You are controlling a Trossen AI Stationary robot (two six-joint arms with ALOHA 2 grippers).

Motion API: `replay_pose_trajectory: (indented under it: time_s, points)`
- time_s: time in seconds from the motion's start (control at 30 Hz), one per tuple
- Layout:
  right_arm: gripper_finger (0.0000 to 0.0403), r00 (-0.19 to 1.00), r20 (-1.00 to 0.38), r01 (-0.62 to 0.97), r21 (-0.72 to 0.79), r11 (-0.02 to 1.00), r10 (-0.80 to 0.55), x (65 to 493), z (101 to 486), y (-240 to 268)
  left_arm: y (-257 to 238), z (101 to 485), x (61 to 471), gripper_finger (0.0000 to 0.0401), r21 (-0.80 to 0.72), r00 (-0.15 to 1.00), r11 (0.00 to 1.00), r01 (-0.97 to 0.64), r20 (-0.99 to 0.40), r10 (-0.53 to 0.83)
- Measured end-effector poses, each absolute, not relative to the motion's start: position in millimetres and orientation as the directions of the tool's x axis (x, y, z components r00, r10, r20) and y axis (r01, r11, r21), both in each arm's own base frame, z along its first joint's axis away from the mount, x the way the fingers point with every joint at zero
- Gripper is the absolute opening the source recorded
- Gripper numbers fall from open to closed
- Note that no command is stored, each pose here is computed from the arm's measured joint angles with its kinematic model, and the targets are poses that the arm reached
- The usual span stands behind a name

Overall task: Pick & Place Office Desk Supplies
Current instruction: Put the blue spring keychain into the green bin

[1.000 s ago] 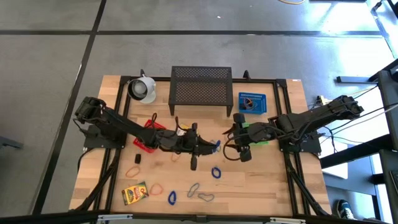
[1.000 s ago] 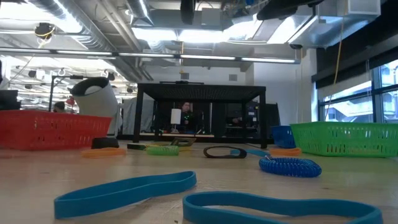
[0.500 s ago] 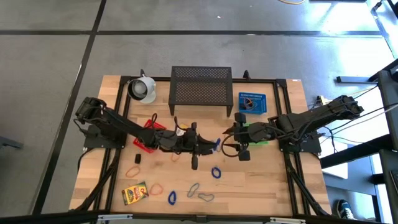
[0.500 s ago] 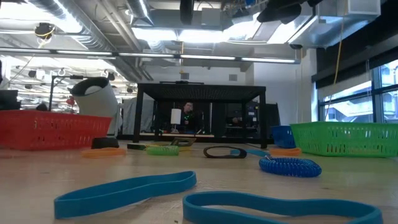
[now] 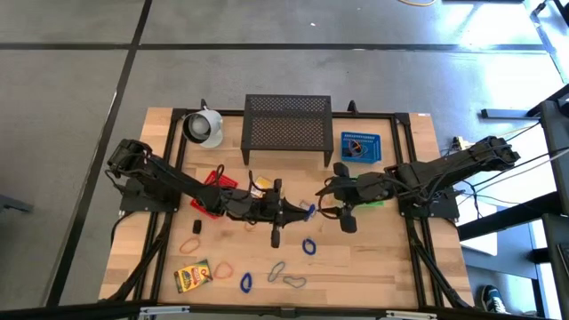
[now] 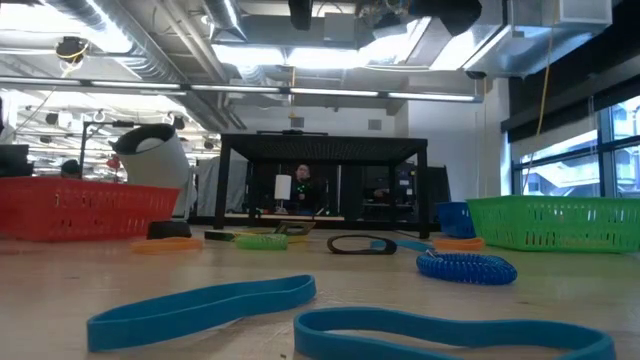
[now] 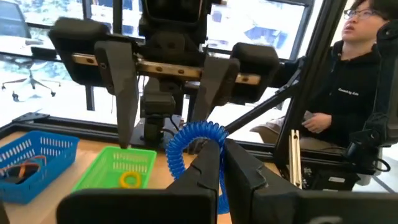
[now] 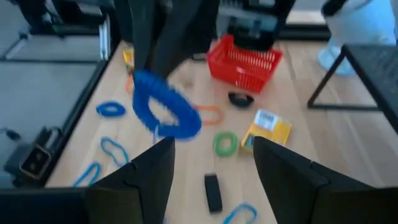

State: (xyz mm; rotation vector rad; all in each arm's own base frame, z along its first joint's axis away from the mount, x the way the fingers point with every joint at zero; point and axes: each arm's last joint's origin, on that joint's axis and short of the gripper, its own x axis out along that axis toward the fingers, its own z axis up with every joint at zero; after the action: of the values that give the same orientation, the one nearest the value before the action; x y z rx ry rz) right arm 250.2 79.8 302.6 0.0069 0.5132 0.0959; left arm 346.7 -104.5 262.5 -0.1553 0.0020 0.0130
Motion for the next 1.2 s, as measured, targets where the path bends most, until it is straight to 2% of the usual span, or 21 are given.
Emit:
replay_pose_trajectory:
  time_s: [0.33,0.47,0.7,1.0,1.2]
  points:
    - [0.0219,0.905,-0.413,-0.1,0.037,0.994,0.107,255,309,82,-93,269,350,0.0003,-0.095,0.998,0.995,0.001,0.065,0.005]
    - [0.0206,0.907,-0.408,-0.099,0.043,0.994,0.107,260,307,83,-89,270,351,0.0003,-0.091,0.998,0.996,0.016,0.07,-0.01]
    - [0.0148,0.895,-0.434,-0.091,0.05,0.995,0.103,265,299,85,-86,270,352,0.0003,-0.083,0.997,0.996,0.031,0.07,-0.025]
    - [0.0022,0.895,-0.434,-0.078,0.082,0.994,0.105,265,299,86,-87,269,352,0.0003,-0.071,0.998,0.997,0.031,0.061,-0.027]
    - [0.0025,0.887,-0.45,-0.043,0.131,0.99,0.098,261,300,85,-86,269,352,0.0014,-0.124,0.998,0.992,0.0,0.061,0.008]
